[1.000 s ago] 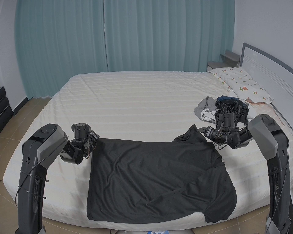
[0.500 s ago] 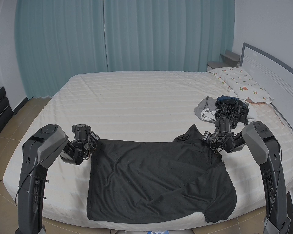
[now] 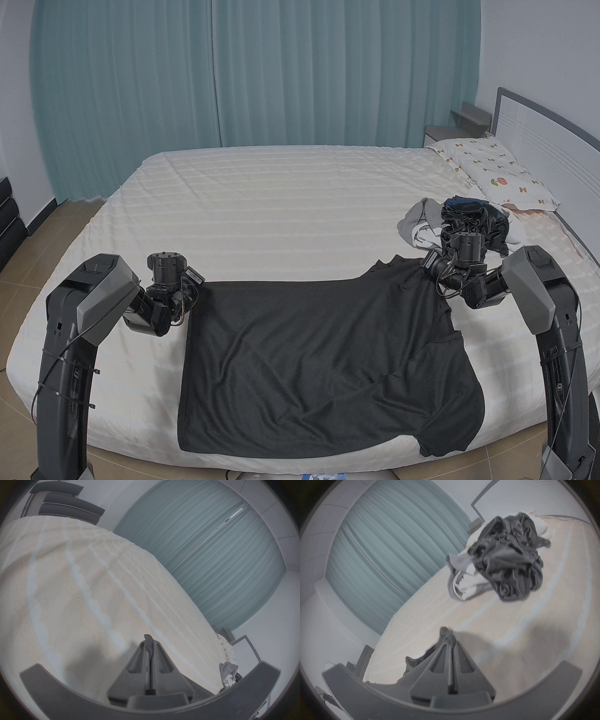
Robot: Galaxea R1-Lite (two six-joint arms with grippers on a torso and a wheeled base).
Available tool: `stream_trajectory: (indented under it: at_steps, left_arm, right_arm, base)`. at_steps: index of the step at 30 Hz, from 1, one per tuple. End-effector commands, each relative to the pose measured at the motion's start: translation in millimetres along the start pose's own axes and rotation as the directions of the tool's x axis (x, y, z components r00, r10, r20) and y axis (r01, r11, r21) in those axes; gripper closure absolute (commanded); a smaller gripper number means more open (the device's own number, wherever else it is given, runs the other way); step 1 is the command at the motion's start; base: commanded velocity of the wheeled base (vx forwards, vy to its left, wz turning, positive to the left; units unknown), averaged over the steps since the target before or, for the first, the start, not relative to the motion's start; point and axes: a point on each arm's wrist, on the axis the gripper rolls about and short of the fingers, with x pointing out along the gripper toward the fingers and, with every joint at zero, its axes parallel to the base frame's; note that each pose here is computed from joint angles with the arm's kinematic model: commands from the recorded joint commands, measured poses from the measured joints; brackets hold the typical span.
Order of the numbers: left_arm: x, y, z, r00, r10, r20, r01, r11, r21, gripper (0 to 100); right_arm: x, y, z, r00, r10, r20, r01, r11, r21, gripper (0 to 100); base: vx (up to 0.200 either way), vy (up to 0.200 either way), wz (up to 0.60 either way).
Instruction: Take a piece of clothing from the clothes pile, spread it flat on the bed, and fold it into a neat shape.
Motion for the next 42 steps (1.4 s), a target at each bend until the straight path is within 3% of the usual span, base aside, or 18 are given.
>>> stream_trajectory:
  at_steps: [1, 7, 15, 19, 32, 33, 42]
  left_arm:
    - [1, -9, 8, 0.999, -0.022, 0.026, 0.022, 1.000, -0.001, 100]
    - [-4, -18, 19, 0.999, -0.011, 0.044, 0.007, 0.997, 0.082, 100]
    - [16, -31, 26, 0.989, -0.043, 0.139, 0.032, 0.996, 0.080, 100]
    - [20, -24, 22, 0.993, -0.011, 0.121, 0.000, 0.996, 0.092, 100]
    - [36, -5, 5, 0.995, 0.018, 0.100, -0.028, 0.995, 0.100, 100]
    - [37, -5, 4, 0.995, 0.016, 0.101, -0.027, 0.995, 0.100, 0]
    - [38, 1, 4, 0.994, 0.029, 0.102, -0.039, 0.994, 0.099, 0]
  right_arm:
    - [1, 4, 14, 0.998, 0.008, 0.070, -0.007, 1.000, -0.005, 100]
    - [5, 1, 29, 0.983, 0.004, 0.185, -0.005, 1.000, 0.001, 100]
    - [6, 0, 28, 0.971, 0.021, 0.237, -0.020, 1.000, -0.008, 100]
    - [11, -2, 27, 0.961, 0.046, 0.272, -0.042, 0.999, -0.020, 100]
    - [20, -14, 4, 0.973, 0.016, 0.231, -0.005, 0.999, -0.049, 100]
    - [20, -14, 3, 0.973, 0.018, 0.228, -0.007, 0.999, -0.050, 0]
    - [6, -22, 2, 0.985, -0.041, 0.167, 0.051, 0.997, -0.051, 0]
  base:
    - [0.000, 0.000, 0.00]
    - [0.000, 0.000, 0.00]
    - [0.000, 0.000, 0.00]
    - [0.000, 0.000, 0.00]
    - [0.000, 0.000, 0.00]
    - [0.000, 0.000, 0.00]
    - [0.000, 0.000, 0.00]
